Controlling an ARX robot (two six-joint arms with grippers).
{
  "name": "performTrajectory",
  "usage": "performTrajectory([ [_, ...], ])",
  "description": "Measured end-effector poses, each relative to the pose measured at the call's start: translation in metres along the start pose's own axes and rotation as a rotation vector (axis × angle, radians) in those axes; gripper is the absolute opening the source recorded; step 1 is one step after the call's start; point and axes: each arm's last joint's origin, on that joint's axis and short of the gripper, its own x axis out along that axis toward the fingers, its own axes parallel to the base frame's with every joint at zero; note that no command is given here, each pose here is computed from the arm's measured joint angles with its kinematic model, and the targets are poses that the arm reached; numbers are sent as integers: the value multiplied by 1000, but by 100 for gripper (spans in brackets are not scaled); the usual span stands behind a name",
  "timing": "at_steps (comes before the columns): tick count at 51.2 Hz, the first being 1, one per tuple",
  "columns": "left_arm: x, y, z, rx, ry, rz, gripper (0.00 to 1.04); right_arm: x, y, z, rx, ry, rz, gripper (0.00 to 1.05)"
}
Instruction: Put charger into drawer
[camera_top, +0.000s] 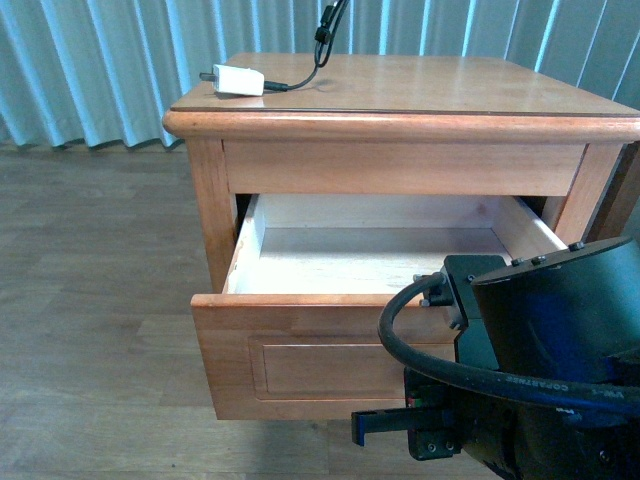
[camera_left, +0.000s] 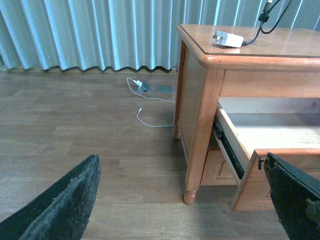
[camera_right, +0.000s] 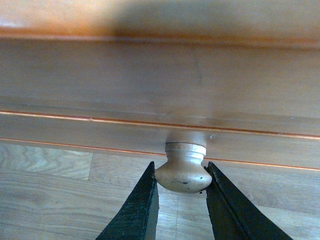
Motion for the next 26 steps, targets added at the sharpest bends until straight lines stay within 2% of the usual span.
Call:
performTrajectory([
  [15,0,0,0,0,0,0,99,-23,-2,10,18,-8,9,69],
  [22,0,0,0,0,0,0,99,-51,-2,20,19,-23,71,90],
  [26,0,0,0,0,0,0,99,-69,-4,25,13,-34,112,99],
])
